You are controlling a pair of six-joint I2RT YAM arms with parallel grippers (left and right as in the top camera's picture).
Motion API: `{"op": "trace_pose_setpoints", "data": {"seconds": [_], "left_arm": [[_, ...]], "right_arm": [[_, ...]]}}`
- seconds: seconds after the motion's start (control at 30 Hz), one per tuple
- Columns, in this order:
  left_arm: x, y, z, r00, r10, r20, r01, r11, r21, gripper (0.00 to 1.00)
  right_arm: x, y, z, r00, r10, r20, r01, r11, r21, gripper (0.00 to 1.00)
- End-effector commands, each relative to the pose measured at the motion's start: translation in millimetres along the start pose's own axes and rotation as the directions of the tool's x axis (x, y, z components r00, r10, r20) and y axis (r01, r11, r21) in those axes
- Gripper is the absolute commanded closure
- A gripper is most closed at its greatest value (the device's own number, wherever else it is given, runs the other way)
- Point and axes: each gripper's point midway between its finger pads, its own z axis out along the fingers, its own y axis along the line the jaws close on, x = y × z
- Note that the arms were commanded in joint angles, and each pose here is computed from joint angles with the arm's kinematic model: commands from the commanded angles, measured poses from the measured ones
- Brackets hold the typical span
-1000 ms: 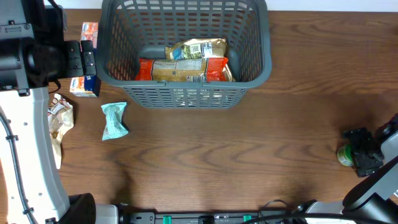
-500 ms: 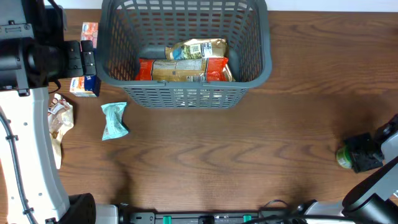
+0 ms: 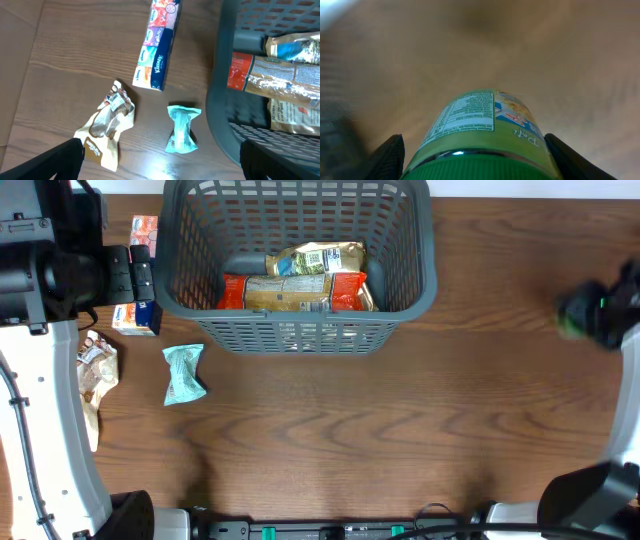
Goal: Pack container
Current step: 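Lift the green jar and place it into the basket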
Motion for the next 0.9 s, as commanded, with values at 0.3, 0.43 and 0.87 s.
{"op": "trace_pose_setpoints", "data": {"seconds": [0.3, 0.43, 0.87], "left_arm": [[2, 2, -3, 1.000, -0.013, 0.002, 0.013, 1.000, 0.000, 0.01], [2, 2, -3, 1.000, -0.014, 0.002, 0.014, 1.000, 0.000, 0.01], [2, 2, -3, 1.000, -0.013, 0.001, 0.013, 1.000, 0.000, 0.01]], "right_arm": [[-19, 224, -204, 0.407, -0.657, 0.635, 0.874, 0.483, -0.060, 0.99], [3, 271, -210, 0.280, -0.661, 0.696, 0.936, 0.350, -0.044, 0.98], [85, 362, -28, 0.328, -0.820, 0.469, 0.940, 0.231, -0.252, 0.99]]}}
